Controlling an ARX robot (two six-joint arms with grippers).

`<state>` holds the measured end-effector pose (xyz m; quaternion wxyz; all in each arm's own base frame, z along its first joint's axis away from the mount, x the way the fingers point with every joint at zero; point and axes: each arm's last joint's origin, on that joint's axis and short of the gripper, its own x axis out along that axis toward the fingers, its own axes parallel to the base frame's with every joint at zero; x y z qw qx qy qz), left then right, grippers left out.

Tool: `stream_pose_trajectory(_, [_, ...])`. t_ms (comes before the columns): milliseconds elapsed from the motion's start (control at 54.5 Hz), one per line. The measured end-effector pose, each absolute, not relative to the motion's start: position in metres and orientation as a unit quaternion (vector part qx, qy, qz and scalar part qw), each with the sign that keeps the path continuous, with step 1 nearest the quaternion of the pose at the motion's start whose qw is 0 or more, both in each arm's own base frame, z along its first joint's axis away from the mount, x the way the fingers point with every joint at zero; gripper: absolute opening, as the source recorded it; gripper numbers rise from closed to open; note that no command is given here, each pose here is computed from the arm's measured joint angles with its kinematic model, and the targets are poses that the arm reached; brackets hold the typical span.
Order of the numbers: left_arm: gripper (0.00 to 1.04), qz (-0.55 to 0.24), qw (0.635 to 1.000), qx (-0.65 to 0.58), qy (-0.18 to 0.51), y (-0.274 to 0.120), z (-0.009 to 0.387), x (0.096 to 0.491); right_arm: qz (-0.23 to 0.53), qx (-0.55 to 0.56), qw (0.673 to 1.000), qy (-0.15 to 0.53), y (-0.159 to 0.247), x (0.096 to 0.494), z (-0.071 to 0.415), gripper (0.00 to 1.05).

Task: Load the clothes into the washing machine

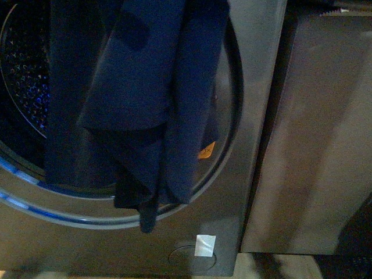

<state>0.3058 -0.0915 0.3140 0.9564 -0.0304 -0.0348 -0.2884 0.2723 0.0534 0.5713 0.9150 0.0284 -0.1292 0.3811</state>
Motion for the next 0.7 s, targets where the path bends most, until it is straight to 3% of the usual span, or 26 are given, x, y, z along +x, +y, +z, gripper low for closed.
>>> stream_pose_trajectory(202, [0.05, -0.268, 0.961, -0.046, -0.039, -0.072, 0.31, 0.309, 0.381, 0.028, 0.915, -0.129, 0.053, 0.272, 0.571, 0.97])
stream_pose_trajectory(293, [0.05, -0.257, 0.964, -0.054, -0.039, -0.062, 0.303, 0.309, 0.285, 0.041, 0.955, -0.07, 0.054, 0.266, 0.571, 0.97])
stream_pose_trajectory(385, [0.05, -0.249, 0.966, -0.059, -0.038, -0.054, 0.298, 0.309, 0.237, 0.031, 0.97, -0.045, 0.05, 0.255, 0.56, 0.97])
stream_pose_trajectory(697, [0.05, -0.194, 0.978, -0.072, -0.028, -0.026, 0.263, 0.308, 0.161, 0.015, 0.984, -0.075, 0.003, 0.157, 0.496, 0.97])
